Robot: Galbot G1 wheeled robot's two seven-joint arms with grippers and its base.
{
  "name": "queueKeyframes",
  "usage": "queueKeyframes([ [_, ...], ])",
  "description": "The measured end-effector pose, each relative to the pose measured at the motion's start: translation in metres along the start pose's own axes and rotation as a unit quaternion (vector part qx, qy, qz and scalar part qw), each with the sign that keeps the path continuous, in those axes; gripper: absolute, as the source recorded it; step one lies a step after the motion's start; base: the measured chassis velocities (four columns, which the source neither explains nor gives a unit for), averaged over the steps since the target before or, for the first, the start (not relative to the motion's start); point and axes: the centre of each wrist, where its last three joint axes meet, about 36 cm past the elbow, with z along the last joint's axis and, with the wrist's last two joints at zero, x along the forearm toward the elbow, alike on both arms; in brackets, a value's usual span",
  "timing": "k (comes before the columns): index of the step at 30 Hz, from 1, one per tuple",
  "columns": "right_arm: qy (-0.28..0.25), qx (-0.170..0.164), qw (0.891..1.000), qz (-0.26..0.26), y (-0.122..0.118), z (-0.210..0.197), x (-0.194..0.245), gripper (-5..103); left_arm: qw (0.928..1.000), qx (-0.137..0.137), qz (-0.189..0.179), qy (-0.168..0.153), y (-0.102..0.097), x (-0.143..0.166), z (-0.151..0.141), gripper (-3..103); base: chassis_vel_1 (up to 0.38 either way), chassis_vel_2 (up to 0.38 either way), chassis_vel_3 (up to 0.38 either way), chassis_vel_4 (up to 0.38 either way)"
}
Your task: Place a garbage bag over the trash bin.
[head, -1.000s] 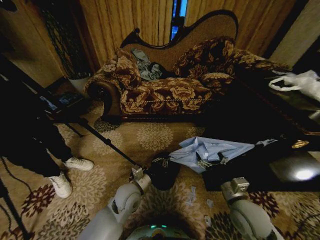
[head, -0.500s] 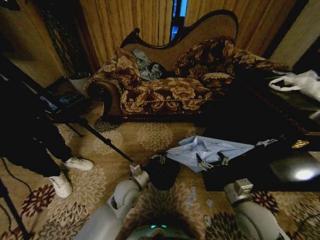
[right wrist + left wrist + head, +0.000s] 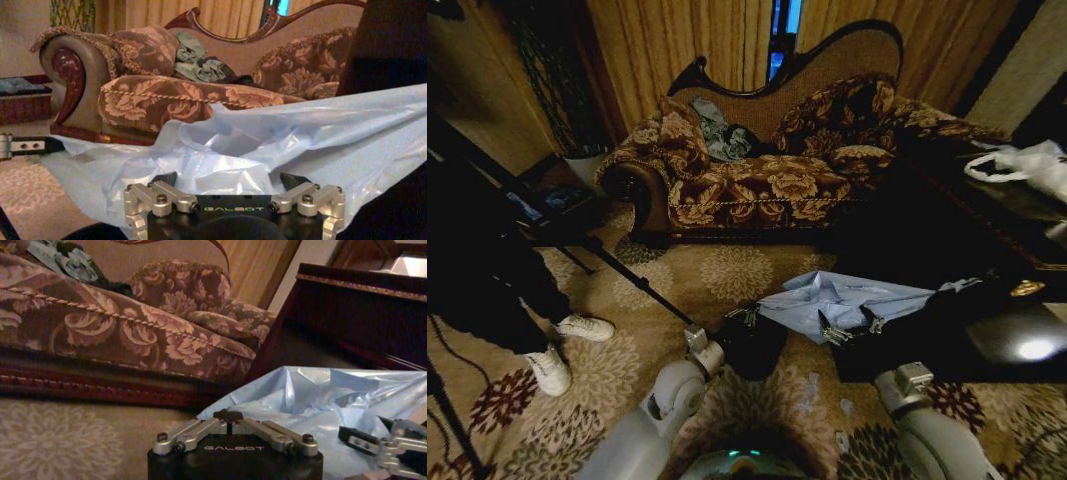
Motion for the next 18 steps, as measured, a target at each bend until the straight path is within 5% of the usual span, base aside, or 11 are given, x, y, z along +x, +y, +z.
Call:
queueKeyframes([
  [18, 0.011, 0.027, 0.999, -0.017, 0.008, 0.015, -0.011, 100, 0.9999, -0.002, 0.004, -0.016, -0.006, 0.011, -0.009, 0, 0.0, 0.0, 0.0, 0.0],
])
